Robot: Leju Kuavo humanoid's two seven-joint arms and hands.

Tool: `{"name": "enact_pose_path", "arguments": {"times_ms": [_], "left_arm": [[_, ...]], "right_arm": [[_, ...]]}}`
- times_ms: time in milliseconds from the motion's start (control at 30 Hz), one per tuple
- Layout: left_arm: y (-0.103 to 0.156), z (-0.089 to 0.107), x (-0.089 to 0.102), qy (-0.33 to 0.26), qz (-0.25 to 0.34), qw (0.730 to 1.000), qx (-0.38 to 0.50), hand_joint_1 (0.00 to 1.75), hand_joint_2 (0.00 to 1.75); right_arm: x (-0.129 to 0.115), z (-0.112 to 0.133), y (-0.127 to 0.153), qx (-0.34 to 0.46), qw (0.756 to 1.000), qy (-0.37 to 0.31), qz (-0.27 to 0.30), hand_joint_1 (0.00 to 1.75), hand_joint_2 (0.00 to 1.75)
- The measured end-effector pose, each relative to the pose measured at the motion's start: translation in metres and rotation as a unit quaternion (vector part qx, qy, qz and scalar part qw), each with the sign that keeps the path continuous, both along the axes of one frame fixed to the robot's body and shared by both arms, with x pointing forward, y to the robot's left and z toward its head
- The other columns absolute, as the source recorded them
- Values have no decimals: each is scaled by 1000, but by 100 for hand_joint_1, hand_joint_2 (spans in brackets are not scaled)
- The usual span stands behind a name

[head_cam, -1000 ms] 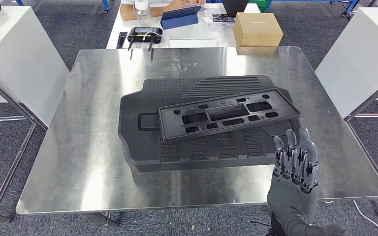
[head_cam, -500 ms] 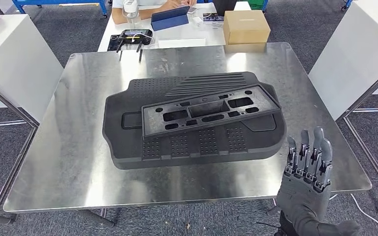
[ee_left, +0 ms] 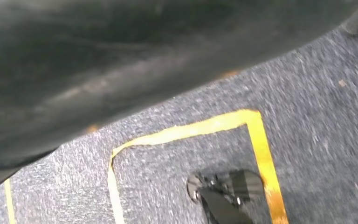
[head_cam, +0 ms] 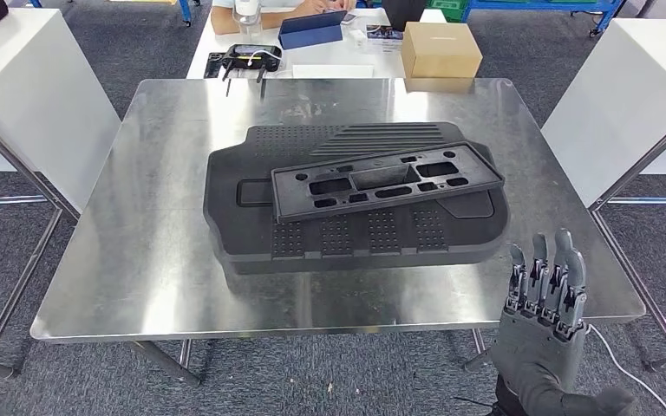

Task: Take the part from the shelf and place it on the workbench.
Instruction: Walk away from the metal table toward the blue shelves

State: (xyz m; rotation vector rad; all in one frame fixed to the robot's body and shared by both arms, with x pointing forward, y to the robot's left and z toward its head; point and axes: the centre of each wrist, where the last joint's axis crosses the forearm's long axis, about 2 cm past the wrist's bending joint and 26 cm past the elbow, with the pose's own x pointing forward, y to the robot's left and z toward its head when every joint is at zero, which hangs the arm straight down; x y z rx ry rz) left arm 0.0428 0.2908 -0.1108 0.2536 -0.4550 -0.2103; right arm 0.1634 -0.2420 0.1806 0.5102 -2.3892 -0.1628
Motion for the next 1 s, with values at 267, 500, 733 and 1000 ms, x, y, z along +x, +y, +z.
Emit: {"name": "enact_pose_path", "arguments": {"times_ms": [267, 500, 733, 1000], "left_arm": [[-2, 0, 0, 1, 3, 1000, -3, 0, 0], [-1, 0, -2, 2, 4, 1000, -2, 0, 0], [-2, 0, -1, 2, 8, 1000, -8, 0, 0], [-3, 0, -1, 1, 19, 1000, -11, 0, 0]], "right_arm": [[1, -2, -1, 0, 1000, 3, -2, 0, 0], [1, -1, 0, 2, 1000, 3, -3, 0, 0], [0, -4, 0, 0, 1000, 16, -3, 0, 0], [-2, -13, -3, -3, 999, 42, -12, 0, 0]]}}
